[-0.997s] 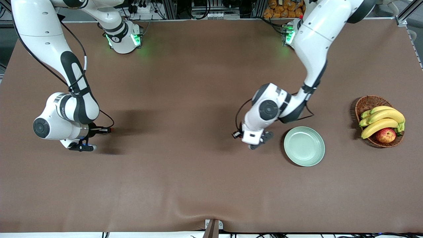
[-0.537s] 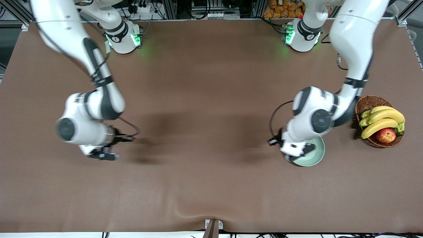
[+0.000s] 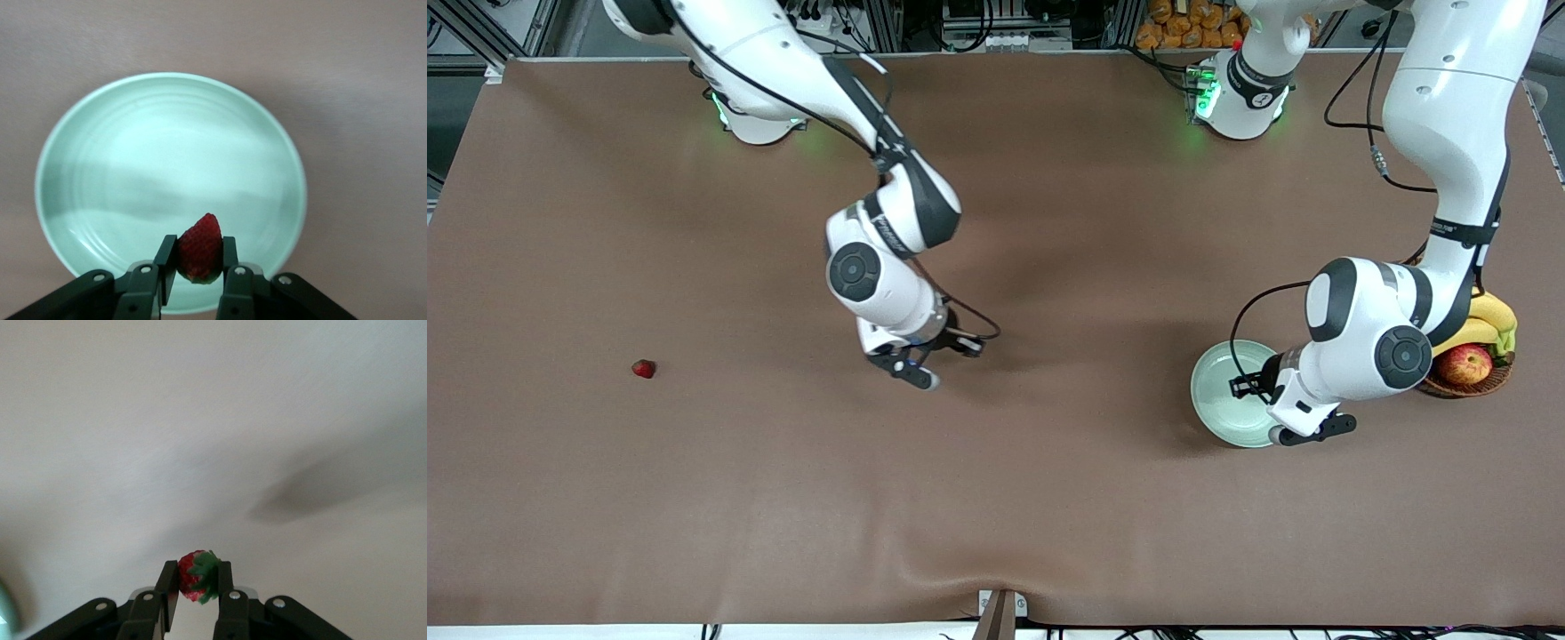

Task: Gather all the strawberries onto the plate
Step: 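Release the left gripper's strawberry on the plate while the right gripper sets another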

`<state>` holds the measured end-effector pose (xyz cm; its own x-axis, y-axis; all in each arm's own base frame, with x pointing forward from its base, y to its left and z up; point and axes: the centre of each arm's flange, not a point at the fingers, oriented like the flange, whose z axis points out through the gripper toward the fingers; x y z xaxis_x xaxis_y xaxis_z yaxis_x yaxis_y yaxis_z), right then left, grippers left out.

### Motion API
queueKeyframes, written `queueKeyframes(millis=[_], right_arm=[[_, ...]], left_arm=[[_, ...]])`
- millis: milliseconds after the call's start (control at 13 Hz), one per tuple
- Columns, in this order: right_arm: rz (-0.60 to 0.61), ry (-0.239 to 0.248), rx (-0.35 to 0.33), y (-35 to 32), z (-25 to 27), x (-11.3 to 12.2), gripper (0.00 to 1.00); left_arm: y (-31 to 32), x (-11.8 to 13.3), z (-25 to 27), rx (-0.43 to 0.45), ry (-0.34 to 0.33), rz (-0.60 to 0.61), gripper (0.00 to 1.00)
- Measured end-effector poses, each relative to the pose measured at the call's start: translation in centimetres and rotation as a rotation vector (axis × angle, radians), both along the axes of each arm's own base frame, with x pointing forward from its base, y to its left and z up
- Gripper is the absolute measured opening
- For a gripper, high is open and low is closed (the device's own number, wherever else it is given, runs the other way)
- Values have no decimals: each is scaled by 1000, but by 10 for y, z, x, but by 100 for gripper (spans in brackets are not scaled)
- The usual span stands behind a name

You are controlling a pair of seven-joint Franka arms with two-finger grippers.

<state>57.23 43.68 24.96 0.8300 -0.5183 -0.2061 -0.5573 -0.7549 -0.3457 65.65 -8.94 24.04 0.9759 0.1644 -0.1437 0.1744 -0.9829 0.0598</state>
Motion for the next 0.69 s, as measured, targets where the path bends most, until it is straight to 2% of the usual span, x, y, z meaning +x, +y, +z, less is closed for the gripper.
queueKeyframes(millis=[153,383,537,613,690], right_arm=[[-58,-1,68,27,-21,-9,28],[-48,2,112,73,-34,-25,28],[-43,-17,132,92,-37,-28,28],[-51,-29,142,97,-40,-28,29],[-59,-35,145,99,-43,-28,35]], left_arm=[[6,0,-6,19,3,-11,49],[0,0,-4,17,1,-14,80],[-15,-1,-2,14,2,25,100],[-30,-3,0,13,4,50,100],[-50,-7,1,17,7,80,100]])
